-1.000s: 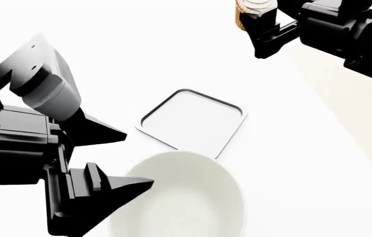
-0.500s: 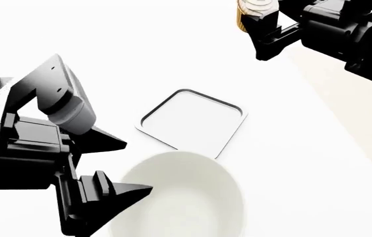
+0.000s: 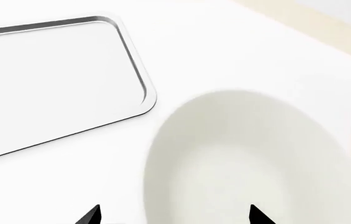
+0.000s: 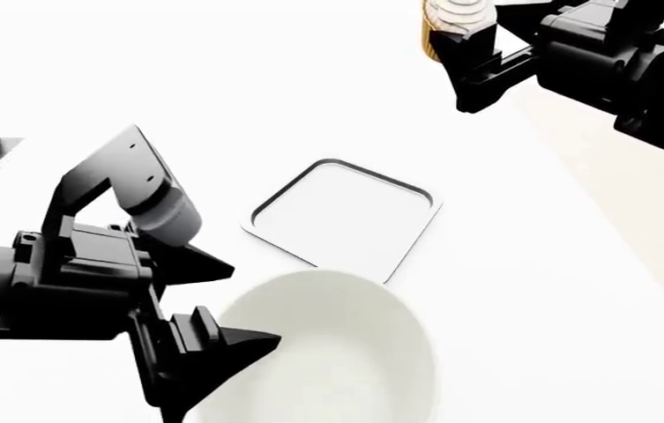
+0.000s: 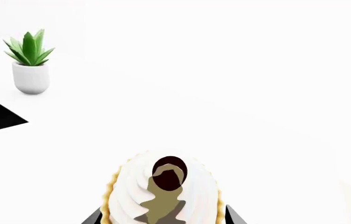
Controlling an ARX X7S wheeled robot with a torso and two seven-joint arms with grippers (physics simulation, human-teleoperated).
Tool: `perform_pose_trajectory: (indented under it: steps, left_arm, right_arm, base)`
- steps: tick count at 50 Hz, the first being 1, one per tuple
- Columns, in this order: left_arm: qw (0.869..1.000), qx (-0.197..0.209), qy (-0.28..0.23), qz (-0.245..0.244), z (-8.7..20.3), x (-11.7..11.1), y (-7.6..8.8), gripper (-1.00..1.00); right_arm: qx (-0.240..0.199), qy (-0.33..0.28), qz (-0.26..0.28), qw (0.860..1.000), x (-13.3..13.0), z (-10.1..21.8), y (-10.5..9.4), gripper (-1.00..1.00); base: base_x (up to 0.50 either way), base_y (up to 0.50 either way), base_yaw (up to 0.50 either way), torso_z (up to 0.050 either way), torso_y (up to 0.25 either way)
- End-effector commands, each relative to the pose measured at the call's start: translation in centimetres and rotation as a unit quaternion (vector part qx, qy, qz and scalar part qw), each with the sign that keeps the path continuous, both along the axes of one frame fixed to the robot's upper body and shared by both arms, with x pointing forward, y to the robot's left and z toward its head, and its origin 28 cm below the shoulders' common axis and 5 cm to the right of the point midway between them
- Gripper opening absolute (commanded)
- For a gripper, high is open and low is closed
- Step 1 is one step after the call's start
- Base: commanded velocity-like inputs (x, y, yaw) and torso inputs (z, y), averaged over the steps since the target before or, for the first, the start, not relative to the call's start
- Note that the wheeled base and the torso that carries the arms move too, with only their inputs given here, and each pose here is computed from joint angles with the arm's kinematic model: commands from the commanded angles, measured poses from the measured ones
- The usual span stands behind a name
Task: Move the fresh-baked cupcake off the tray onto the counter, and place the bowl used for mixing into the sink.
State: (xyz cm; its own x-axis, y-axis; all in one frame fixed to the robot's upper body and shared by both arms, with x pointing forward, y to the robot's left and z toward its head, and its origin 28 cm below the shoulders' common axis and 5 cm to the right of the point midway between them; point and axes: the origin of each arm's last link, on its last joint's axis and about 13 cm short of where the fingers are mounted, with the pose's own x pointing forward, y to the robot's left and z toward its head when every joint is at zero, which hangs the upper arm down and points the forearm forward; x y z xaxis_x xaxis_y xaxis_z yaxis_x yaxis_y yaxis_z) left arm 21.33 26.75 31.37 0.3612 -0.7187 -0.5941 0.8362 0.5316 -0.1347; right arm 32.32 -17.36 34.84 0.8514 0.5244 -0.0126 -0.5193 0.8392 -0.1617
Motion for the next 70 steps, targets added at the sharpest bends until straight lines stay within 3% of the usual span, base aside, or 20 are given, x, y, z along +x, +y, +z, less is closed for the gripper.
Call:
perform_pose_trajectory:
  steps: [1,36,48,49,56,60,70]
  left_arm:
    - [1.000,0.002,0.012,0.008,-0.9,0.3,0.0,1.00]
    - [0.998,0.011,0.040,0.049,-3.1,1.3,0.7,1.00]
    - [0.999,0.007,0.030,0.014,-3.2,1.2,0.3,1.00]
    - [1.000,0.005,0.028,0.011,-3.2,1.2,0.2,-1.00]
    - [1.000,0.011,0.027,-0.003,-3.3,1.2,0.2,-1.00]
    - [0.999,0.036,0.034,-0.011,-3.2,1.0,0.2,-1.00]
    - [0.999,0.036,0.025,-0.024,-3.2,0.9,0.3,-1.00]
  right_arm:
    - [-0.006,-0.005,0.002,1.000,0.0,0.1,0.0,-1.00]
    - [-0.007,-0.003,0.002,1.000,0.0,-0.2,-0.1,-1.00]
    - [-0.008,-0.004,0.001,1.000,0.0,-0.1,-0.1,-1.00]
    - [-0.008,-0.004,0.001,1.000,0.0,-0.1,-0.1,-1.00]
    - [-0.008,-0.005,0.000,1.000,0.0,-0.1,-0.1,-1.00]
    - [-0.007,-0.006,0.000,1.000,0.0,0.0,-0.1,-1.00]
    - [-0.005,-0.007,-0.001,1.000,0.0,-0.2,-0.1,-1.00]
  base:
    - [0.00,0.00,0.00,0.000,0.000]
    - [0.00,0.00,0.00,0.000,0.000]
    - [0.00,0.00,0.00,0.000,0.000]
    - [0.00,0.00,0.00,0.000,0.000]
    - [0.00,0.00,0.00,0.000,0.000]
    - [0.00,0.00,0.00,0.000,0.000]
    - [0.00,0.00,0.00,0.000,0.000]
